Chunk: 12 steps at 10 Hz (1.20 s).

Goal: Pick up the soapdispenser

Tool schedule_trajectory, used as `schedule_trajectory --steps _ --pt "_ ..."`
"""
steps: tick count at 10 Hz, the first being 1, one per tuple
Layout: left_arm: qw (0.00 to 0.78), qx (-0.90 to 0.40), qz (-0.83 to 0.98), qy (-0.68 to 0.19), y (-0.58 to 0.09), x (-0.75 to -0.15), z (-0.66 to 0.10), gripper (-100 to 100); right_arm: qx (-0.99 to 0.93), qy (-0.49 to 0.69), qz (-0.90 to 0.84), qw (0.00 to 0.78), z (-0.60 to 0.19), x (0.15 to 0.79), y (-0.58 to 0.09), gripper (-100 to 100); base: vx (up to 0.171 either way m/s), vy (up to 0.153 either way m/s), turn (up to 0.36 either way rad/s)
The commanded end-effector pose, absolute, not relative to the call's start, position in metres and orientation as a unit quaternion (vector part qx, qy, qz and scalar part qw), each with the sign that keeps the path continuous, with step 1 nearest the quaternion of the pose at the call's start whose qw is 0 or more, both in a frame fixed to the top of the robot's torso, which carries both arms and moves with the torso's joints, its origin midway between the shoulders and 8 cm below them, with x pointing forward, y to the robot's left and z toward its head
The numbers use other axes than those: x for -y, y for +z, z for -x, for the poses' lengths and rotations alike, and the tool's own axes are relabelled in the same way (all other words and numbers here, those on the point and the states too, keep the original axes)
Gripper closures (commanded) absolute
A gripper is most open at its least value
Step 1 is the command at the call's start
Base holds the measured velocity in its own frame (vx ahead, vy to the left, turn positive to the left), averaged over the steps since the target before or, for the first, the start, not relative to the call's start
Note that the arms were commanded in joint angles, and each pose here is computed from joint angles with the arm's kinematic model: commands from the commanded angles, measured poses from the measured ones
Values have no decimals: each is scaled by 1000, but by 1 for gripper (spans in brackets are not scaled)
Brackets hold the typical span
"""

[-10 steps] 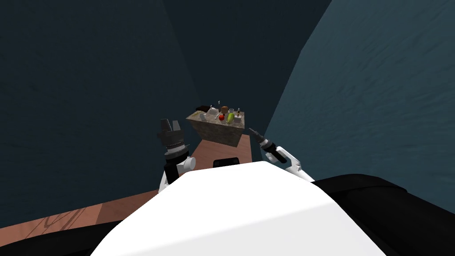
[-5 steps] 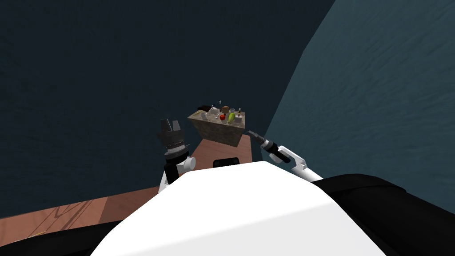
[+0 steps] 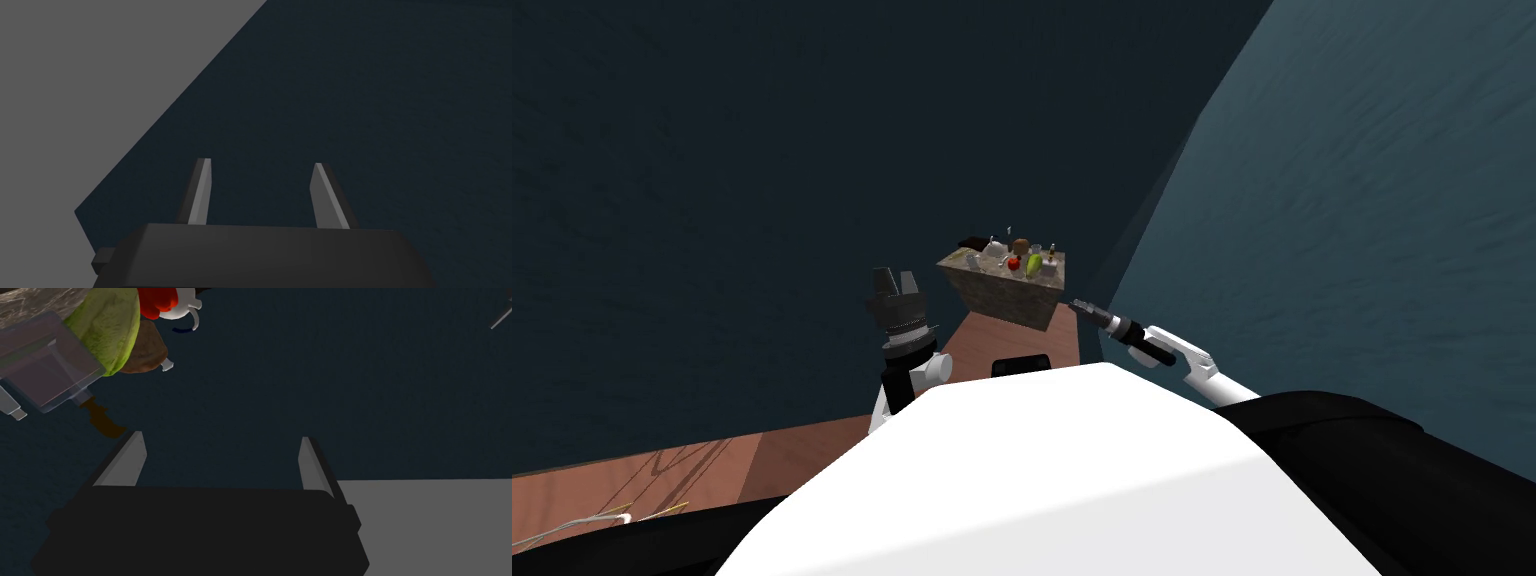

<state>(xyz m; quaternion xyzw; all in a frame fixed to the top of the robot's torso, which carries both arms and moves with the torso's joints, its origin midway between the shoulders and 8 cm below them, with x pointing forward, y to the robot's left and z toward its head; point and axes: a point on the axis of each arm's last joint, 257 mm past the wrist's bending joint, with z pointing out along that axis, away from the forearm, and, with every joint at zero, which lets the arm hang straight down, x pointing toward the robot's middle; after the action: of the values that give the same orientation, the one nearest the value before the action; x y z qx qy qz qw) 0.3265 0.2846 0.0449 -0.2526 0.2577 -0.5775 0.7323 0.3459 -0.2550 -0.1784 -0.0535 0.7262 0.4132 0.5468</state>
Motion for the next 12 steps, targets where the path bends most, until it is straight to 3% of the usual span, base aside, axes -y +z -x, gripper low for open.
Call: schedule_trajectory --steps 1,12 --pt "732 -258 253 -577 45 -285 -326 0 -750 402 62 522 -338 263 -198 -100 9 -27 119" --pt "732 -258 253 -577 45 -285 -326 0 -837 331 135 414 -304 312 -248 -100 24 -39 66"
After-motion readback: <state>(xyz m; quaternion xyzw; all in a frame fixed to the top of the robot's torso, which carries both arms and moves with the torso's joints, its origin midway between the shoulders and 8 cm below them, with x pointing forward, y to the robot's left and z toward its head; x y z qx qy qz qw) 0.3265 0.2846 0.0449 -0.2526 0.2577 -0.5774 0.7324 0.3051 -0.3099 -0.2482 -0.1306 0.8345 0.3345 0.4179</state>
